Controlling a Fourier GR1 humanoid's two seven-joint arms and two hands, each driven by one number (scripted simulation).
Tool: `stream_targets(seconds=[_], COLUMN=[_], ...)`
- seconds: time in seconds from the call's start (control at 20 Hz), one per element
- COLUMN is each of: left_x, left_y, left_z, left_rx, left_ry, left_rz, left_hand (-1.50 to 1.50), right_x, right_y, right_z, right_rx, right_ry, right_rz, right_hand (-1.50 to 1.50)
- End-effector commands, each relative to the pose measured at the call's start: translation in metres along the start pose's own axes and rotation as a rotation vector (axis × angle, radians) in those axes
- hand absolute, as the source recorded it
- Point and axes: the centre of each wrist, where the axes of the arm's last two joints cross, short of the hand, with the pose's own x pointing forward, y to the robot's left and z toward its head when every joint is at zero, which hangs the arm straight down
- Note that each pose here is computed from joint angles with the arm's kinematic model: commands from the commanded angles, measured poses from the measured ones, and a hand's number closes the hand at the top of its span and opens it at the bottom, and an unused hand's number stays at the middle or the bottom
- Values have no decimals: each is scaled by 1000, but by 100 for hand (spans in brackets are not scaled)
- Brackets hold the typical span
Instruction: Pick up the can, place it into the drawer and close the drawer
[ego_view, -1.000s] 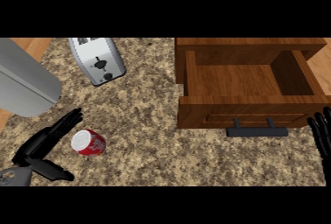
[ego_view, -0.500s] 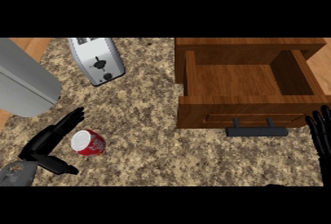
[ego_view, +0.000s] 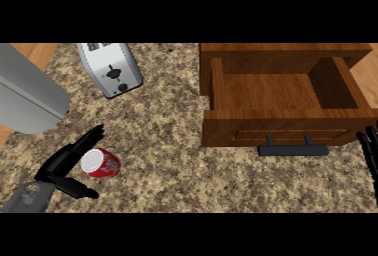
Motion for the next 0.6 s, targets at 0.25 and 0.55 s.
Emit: stream_targets(seconds=[0.25, 0.55], left_x=[-1, -14], left_y=[0, -22], left_z=[-18, -24], left_rx=[-66, -74], left_ry=[-71, -76], left_rz=[87, 75], left_hand=[-150, -150], right_x=[5, 2], right_y=[8, 8], right_z=[-10, -4], right_rx=[-3, 6], right_ry=[10, 1], right_rz=[-17, -17], right_hand=[-150, -150])
